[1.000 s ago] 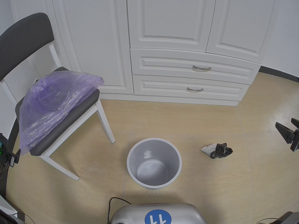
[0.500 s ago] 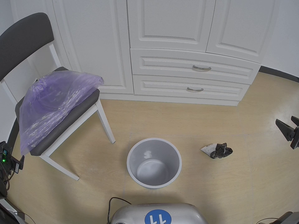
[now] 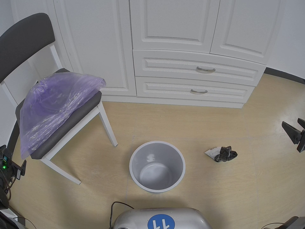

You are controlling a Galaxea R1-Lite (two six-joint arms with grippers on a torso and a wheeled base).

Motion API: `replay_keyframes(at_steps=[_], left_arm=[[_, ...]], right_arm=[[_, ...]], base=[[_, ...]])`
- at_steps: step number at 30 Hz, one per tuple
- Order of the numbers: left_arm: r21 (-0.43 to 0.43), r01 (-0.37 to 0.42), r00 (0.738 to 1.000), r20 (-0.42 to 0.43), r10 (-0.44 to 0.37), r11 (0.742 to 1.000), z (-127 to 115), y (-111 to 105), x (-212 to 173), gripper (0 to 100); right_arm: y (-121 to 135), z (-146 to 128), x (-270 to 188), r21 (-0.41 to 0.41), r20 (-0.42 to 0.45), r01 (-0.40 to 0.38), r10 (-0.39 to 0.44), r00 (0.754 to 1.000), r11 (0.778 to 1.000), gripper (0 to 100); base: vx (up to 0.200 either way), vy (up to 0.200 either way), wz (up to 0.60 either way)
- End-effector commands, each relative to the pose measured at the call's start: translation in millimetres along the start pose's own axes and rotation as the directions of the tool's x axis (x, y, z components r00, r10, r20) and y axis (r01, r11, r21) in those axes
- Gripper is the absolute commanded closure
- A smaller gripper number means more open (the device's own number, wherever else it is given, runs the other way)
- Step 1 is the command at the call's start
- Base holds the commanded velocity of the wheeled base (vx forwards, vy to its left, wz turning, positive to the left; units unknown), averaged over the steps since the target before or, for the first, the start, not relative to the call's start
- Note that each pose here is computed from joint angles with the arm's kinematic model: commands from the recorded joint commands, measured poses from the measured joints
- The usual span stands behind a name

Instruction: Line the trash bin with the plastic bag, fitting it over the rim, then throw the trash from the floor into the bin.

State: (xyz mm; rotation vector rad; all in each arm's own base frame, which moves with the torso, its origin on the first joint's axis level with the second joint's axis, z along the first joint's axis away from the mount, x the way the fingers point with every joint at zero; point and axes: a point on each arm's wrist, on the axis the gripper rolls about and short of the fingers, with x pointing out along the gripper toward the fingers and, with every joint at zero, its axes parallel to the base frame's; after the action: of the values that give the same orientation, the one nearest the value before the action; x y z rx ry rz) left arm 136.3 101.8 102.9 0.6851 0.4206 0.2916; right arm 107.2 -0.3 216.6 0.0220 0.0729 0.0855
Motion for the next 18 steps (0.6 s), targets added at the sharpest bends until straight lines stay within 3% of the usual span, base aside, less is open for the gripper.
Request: replay_keyframes(at_steps=[1,18], left_arm=[[-0.017,0.05,0.998,-0.034,-0.051,0.999,-6.2,-2.9,18.5,0],[-0.121,-0.003,1.0,0.026,0.006,0.993,-4.1,3.6,38.7,0]], right_arm=[[0.2,0.6,-1.2,-0.001,0.006,-0.001,0.001,1.0,1.0,0],[-0.1,-2.1,0.9,-0.001,-0.009,-0.001,0.001,1.0,1.0,0]], base=[[0.0,0.0,0.0],[0.0,0.0,0.0]])
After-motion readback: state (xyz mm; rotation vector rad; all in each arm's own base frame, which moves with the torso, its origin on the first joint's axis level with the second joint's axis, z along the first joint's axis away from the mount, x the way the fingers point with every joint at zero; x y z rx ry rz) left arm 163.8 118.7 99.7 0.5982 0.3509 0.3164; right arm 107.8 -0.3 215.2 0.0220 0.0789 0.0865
